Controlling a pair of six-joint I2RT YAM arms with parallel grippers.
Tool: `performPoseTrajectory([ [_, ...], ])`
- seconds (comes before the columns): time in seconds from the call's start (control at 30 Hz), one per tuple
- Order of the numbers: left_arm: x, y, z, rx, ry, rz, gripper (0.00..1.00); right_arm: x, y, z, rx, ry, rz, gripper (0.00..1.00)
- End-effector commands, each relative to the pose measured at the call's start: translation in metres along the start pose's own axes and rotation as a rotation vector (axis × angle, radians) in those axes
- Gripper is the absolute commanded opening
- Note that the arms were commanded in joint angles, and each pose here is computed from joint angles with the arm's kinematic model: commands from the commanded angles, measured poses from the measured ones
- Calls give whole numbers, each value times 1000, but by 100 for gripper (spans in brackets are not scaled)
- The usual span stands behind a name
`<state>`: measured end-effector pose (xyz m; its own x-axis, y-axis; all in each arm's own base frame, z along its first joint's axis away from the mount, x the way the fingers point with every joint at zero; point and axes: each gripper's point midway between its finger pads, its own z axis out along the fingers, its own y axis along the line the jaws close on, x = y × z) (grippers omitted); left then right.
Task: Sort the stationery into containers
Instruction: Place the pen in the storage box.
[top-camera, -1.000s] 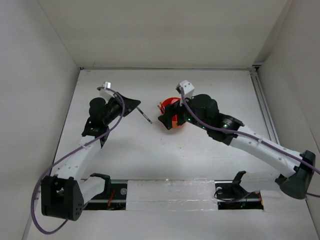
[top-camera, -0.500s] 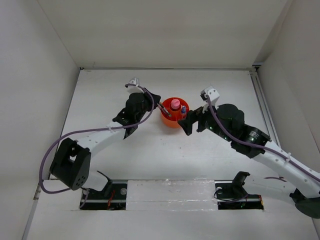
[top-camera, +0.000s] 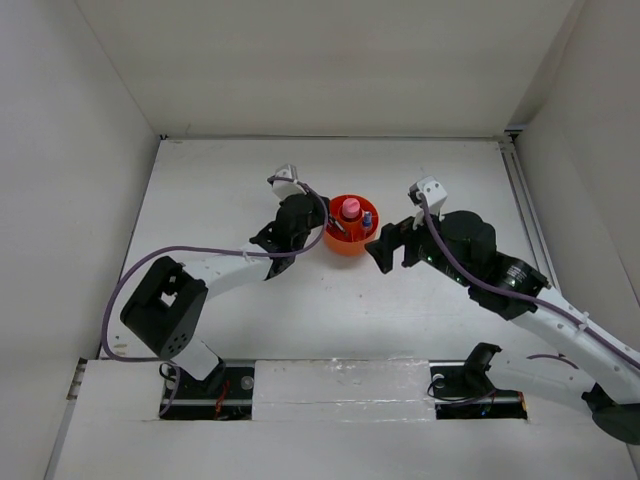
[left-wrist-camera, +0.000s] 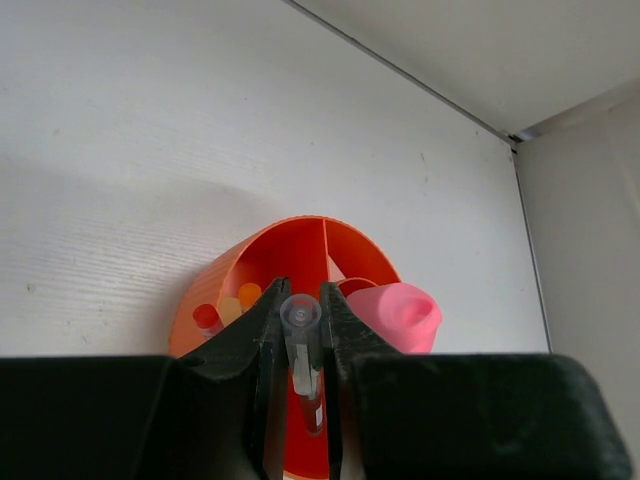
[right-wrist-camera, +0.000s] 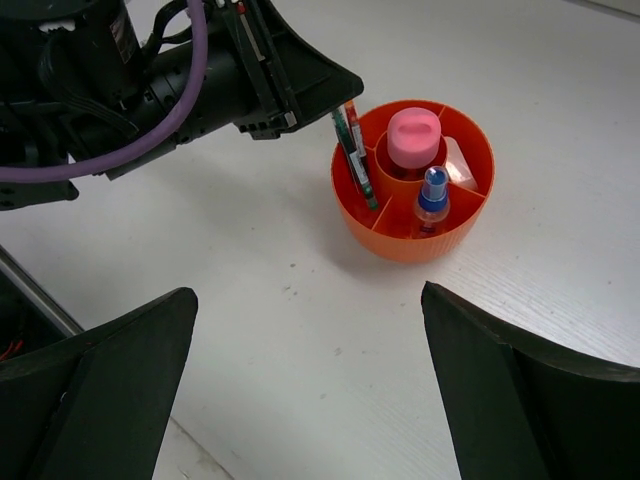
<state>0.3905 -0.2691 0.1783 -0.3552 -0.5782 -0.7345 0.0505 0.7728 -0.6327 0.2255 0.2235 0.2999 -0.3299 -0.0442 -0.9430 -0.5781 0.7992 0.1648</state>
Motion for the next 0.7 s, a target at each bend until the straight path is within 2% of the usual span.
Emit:
performPoseTrajectory([
  [0.0,-30,-21,5,31,-103,-13,0,-3,-5,-3,15,-15,-17,100],
  [0.43,-20,-18,3,34,-78,-3,0,-3,-2,-1,-15,-19,-22,100],
  [0.67,-15,-15,1,24,-74,14,9,-3,0,-1,-24,-17,-23,100],
])
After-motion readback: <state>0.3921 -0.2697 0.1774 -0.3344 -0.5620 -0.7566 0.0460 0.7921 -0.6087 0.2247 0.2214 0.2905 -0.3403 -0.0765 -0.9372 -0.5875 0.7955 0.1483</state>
